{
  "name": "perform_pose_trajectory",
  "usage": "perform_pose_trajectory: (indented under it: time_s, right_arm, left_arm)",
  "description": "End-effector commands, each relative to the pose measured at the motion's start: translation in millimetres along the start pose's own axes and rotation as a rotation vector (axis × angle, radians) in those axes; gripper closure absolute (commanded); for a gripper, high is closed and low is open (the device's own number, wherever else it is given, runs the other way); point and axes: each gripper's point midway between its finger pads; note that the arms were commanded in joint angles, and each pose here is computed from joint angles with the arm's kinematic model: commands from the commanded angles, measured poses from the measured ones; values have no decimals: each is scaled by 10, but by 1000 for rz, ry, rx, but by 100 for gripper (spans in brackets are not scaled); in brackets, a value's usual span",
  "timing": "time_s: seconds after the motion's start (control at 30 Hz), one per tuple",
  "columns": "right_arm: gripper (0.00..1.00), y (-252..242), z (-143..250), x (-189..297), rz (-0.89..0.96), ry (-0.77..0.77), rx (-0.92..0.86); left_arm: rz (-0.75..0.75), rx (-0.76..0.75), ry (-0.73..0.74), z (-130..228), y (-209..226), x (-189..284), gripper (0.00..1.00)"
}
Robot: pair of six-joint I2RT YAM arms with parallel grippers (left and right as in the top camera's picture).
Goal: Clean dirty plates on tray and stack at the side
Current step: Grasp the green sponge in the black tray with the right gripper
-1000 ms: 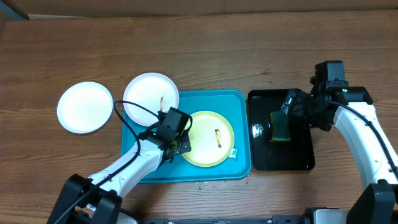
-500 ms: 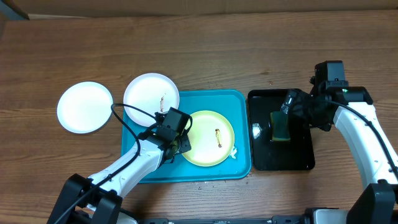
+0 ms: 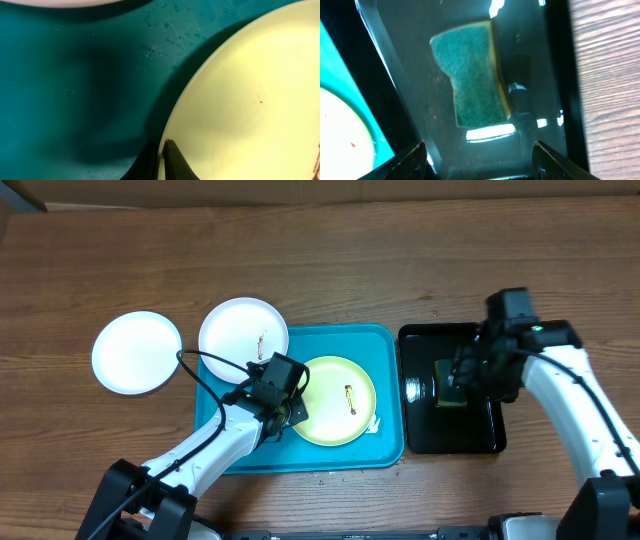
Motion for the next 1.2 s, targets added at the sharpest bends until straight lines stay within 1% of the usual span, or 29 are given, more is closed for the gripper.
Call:
perform_pose_trajectory:
  time_s: [0.0,0.07,0.2,0.23,0.27,0.3,0.4,0.47,0.5,0.57,0.63,0.67,0.7,0.77,0.8,0.9,1.03,1.1,1.17]
  right_arm:
    - [28,-27,85,-147,83,4,56]
    - [25,-23,100,-240,100,-8,74]
    - [25,-119,118,-424,151,-43,82]
    - [27,-130,122,-467,153,-51,81]
    - [34,-130,118,-515,149,-64,80]
    - [39,-130,114,-548,147,-75,80]
    - [46,-118,107,-652,134,-107,81]
    - [53,-101,121,-712,118,-118,82]
    - [79,-109,145,-757,117,-122,82]
    - [91,-121,183,-789,119,-116,82]
    - [96,-128,209,-802,120,-110,83]
    - [96,-130,217,-805,121,-107,83]
    - [91,-131,221,-805,121,-106,83]
    - [55,-124,201,-786,120,-108,83]
    - [52,-110,154,-724,120,-108,82]
    - [48,-64,12,-512,120,-108,82]
    - [46,3,-207,-218,115,-138,86]
    - [46,30,-301,-131,111,-164,85]
    - [42,43,-351,-109,107,-182,85]
  left_arm:
    - [-24,17,9,41,57,-36,92]
    - [-27,14,10,44,65,-36,92]
    - [-29,13,11,48,70,-35,91]
    - [-29,13,11,48,69,-35,91]
    - [-29,14,11,48,69,-35,90]
    - [-29,14,11,47,68,-36,90]
    - [-29,14,11,47,68,-35,90]
    - [-29,14,11,47,68,-35,90]
    - [-29,14,12,48,70,-35,90]
    - [-30,14,12,49,72,-35,89]
    - [-30,13,12,50,72,-35,89]
    - [-30,13,12,49,71,-35,88]
    - [-30,14,12,49,73,-35,88]
    - [-31,14,12,49,74,-35,87]
    - [-32,13,13,50,76,-35,87]
    - [-32,13,13,51,77,-35,86]
    - [-34,13,10,46,80,-35,86]
    - [-34,13,10,46,81,-35,86]
    - [-35,13,10,48,83,-35,86]
Point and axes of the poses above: each gripper's point midway between its finger pads, its own x axis back along the fingers, its own y axis along the line the jaws close on, z = x × y, and after that the axes turned 12 degrees about x, right-handed
